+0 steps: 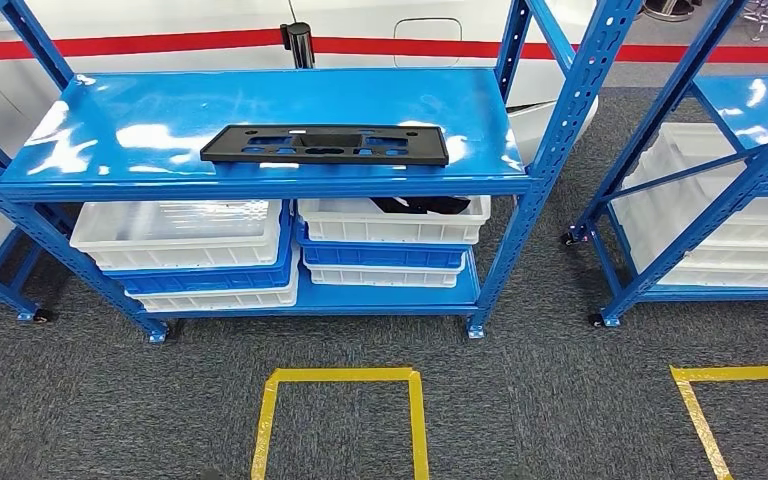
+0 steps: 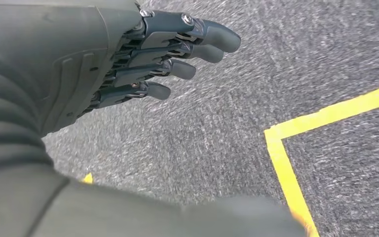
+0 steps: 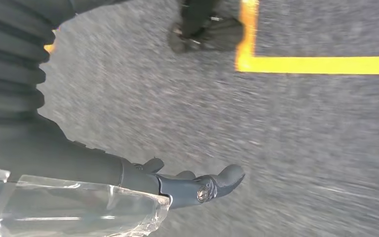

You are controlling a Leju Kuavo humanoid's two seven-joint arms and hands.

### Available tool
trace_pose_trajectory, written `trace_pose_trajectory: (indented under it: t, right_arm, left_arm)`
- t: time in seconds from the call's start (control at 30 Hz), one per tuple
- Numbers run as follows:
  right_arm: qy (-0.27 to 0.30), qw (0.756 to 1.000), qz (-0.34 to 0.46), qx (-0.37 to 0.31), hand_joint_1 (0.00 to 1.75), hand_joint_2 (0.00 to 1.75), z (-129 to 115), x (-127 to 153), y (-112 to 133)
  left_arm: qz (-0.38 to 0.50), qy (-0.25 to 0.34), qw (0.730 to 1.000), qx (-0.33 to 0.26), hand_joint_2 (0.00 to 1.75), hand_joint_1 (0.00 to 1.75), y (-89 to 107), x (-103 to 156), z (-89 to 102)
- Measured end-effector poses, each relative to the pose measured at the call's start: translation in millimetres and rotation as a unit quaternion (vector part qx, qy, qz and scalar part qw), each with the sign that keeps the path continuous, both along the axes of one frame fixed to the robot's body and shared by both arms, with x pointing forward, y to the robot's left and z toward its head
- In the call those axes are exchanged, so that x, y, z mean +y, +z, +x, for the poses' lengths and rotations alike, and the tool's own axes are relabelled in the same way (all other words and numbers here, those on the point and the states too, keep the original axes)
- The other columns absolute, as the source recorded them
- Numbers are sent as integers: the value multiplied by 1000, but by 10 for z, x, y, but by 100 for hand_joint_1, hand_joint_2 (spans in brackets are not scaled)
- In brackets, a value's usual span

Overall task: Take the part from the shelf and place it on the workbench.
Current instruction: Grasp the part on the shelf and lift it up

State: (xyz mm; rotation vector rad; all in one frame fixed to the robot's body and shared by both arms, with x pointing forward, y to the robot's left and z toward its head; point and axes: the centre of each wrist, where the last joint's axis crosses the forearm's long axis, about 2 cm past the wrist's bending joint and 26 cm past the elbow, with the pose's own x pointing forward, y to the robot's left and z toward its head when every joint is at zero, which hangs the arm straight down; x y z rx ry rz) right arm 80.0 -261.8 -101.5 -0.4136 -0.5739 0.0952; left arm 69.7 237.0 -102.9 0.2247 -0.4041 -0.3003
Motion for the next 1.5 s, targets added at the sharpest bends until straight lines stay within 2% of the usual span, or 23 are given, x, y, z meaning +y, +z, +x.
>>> trace_pose_trajectory:
  t: [0.13, 0.27, 0.4, 0.57, 0.73, 0.93, 1.13, 1.5]
  right_arm:
    - [51, 996, -36, -68, 0, 175, 374, 33, 91]
    - [117, 981, -76, -138, 0, 175, 806, 95, 236]
    - [185, 955, -113, -201, 0, 175, 1221, 202, 423]
    - [268, 908, -166, -277, 0, 175, 1710, 368, 719]
    - [343, 848, -222, -337, 0, 175, 2109, 527, 1034]
    - [405, 777, -287, -387, 0, 175, 2484, 747, 1420]
    - [444, 700, -352, -434, 0, 175, 2787, 996, 1839]
    - [469, 555, -460, -511, 0, 175, 3144, 1495, 2632]
  left_arm:
    - [-12, -18, 1000, -9, 0, 0, 11, -66, 41]
    - [-35, -32, 999, -11, 0, 0, 21, -131, 75]
    - [-52, -45, 998, -10, 0, 0, 30, -173, 107]
    - [-69, -61, 996, -8, 0, 0, 43, -221, 151]
    - [-80, -75, 994, -7, 0, 0, 56, -254, 199]
    - [-88, -86, 992, -5, 0, 0, 66, -274, 241]
    - [-94, -96, 991, -3, 0, 0, 75, -288, 274]
    - [-99, -111, 989, 0, 0, 0, 88, -315, 319]
